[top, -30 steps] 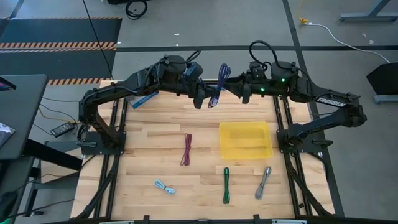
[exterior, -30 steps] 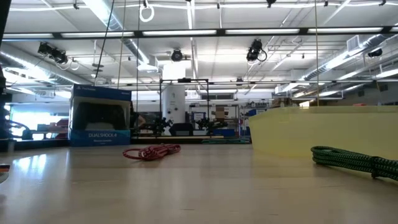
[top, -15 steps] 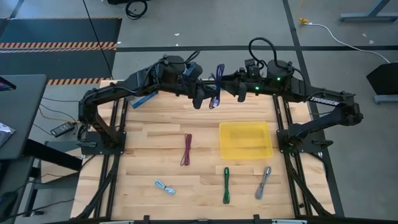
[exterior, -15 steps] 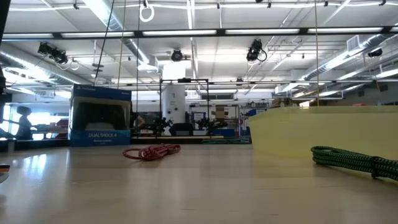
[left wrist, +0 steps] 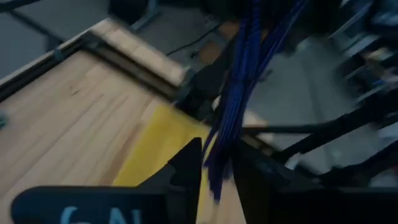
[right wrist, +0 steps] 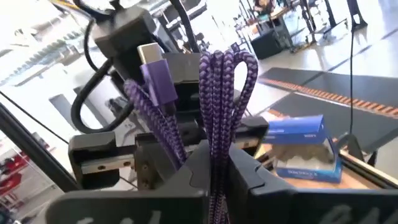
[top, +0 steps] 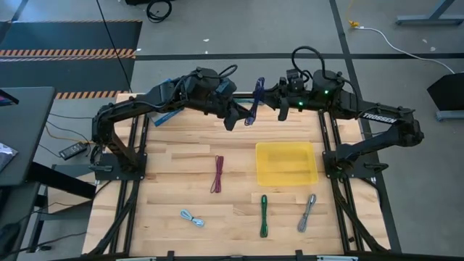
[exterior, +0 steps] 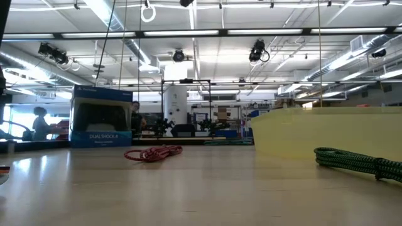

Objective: Pick and place USB-C Cables
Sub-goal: Put the violet charger cable into the yellow bin

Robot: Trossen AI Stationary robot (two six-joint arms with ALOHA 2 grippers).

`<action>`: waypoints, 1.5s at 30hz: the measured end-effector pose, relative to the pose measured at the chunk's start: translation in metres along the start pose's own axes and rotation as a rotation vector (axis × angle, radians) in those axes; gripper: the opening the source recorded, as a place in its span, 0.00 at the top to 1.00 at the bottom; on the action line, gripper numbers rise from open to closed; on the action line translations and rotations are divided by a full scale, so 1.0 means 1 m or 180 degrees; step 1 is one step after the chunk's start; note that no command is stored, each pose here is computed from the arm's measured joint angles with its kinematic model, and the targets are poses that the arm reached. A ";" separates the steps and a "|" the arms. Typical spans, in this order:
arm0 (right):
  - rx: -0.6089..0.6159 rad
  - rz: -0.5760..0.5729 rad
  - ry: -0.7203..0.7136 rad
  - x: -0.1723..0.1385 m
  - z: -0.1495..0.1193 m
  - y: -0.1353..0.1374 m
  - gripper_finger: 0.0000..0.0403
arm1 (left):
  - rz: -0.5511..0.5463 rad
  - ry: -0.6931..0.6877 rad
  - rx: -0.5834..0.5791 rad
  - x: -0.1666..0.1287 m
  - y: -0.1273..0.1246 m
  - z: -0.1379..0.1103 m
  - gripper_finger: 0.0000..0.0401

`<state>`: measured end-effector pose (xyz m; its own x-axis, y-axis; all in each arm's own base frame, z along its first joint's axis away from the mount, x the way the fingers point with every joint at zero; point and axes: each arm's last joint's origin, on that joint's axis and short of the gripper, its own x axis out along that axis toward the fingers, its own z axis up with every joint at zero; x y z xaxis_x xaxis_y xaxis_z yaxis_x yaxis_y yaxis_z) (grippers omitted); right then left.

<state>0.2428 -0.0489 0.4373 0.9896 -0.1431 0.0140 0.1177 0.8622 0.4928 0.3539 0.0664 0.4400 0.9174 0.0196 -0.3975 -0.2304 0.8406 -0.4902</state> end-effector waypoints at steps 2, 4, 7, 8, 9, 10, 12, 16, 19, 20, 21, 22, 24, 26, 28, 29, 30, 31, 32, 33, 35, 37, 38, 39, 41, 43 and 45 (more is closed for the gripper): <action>0.0019 -0.0055 0.0178 -0.003 -0.004 -0.002 0.95 | 0.0229 -0.0009 0.0070 -0.006 0.002 -0.001 0.74; 0.0088 -0.0184 0.0479 -0.007 -0.012 -0.005 0.95 | 0.0427 -0.0039 0.0158 -0.016 0.003 -0.001 0.71; 0.0255 -0.0521 0.1107 -0.014 -0.031 -0.012 0.95 | 0.0544 -0.0009 0.0216 -0.027 0.006 -0.001 0.68; 0.0335 -0.0651 0.1321 -0.017 -0.038 -0.015 0.95 | 0.0565 0.0022 0.0210 -0.029 0.006 -0.001 0.67; 0.0417 -0.0776 0.1543 -0.021 -0.044 -0.017 0.95 | 0.0585 0.0045 0.0203 -0.032 0.007 -0.002 0.66; 0.0495 -0.0891 0.1762 -0.025 -0.050 -0.019 0.95 | 0.0610 0.0090 0.0199 -0.033 0.008 -0.003 0.66; 0.0595 -0.1092 0.2196 -0.031 -0.062 -0.022 0.95 | 0.0636 0.0147 0.0204 -0.034 0.009 -0.004 0.65; 0.0572 -0.1328 0.2831 -0.040 -0.086 -0.024 0.95 | 0.0660 0.0242 0.0208 -0.036 0.008 -0.008 0.64; 0.0467 -0.1380 0.3131 -0.044 -0.102 -0.025 0.95 | 0.0639 0.0267 0.0278 -0.035 0.005 -0.010 0.64; 0.0423 -0.1403 0.3241 -0.045 -0.109 -0.027 0.95 | 0.0628 0.0273 0.0302 -0.035 0.004 -0.010 0.64; 0.0367 -0.1406 0.3338 -0.046 -0.115 -0.028 0.95 | 0.0619 0.0279 0.0330 -0.034 0.003 -0.011 0.64; 0.0292 -0.1376 0.3418 -0.046 -0.121 -0.028 0.95 | 0.0607 0.0292 0.0375 -0.034 0.002 -0.012 0.64; 0.0046 -0.1261 0.3604 -0.047 -0.134 -0.029 0.95 | 0.0590 0.0331 0.0486 -0.034 0.000 -0.013 0.64; -0.0223 -0.1164 0.3787 -0.049 -0.148 -0.029 0.95 | 0.0635 0.0378 0.0611 -0.034 -0.002 -0.016 0.64; -0.0432 -0.1121 0.3868 -0.050 -0.160 -0.030 0.95 | 0.0794 0.0444 0.0702 -0.034 -0.003 -0.020 0.64; -0.0489 -0.1122 0.3902 -0.051 -0.165 -0.031 0.95 | 0.0873 0.0486 0.0718 -0.035 -0.002 -0.022 0.64; -0.0530 -0.1127 0.3924 -0.052 -0.171 -0.032 0.94 | 0.0934 0.0532 0.0725 -0.035 -0.002 -0.024 0.64; -0.0552 -0.1132 0.3937 -0.053 -0.176 -0.032 0.94 | 0.0988 0.0596 0.0700 -0.036 -0.001 -0.026 0.64; -0.0564 -0.1133 0.3948 -0.053 -0.180 -0.033 0.94 | 0.1039 0.0644 0.0643 -0.036 0.000 -0.028 0.64; -0.0564 -0.1131 0.3955 -0.054 -0.184 -0.034 0.94 | 0.1103 0.0672 0.0598 -0.037 0.001 -0.029 0.64; -0.0556 -0.1128 0.3921 -0.053 -0.192 -0.036 0.94 | 0.1293 0.0661 0.0491 -0.038 0.004 -0.031 0.64; -0.0520 -0.1112 0.3866 -0.052 -0.198 -0.038 0.94 | 0.1458 0.0637 0.0393 -0.039 0.006 -0.032 0.64; -0.0490 -0.1116 0.3841 -0.052 -0.201 -0.039 0.94 | 0.1519 0.0639 0.0330 -0.040 0.007 -0.033 0.64; -0.0469 -0.1118 0.3816 -0.051 -0.203 -0.040 0.94 | 0.1561 0.0635 0.0265 -0.040 0.007 -0.033 0.64; -0.0408 -0.1124 0.3737 -0.050 -0.208 -0.042 0.92 | 0.1597 0.0637 0.0142 -0.040 0.008 -0.034 0.64; -0.0394 -0.1108 0.3723 -0.050 -0.211 -0.044 0.89 | 0.1635 0.0669 0.0058 -0.039 0.009 -0.036 0.64; -0.0407 -0.1055 0.3719 -0.050 -0.214 -0.045 0.84 | 0.1661 0.0685 -0.0012 -0.037 0.010 -0.037 0.64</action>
<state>0.2061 0.0231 0.2285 0.3810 0.1011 -0.9190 0.3205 0.9179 0.2339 0.3055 0.0537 0.4212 0.5948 0.3209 -0.7371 -0.6373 0.7471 -0.1889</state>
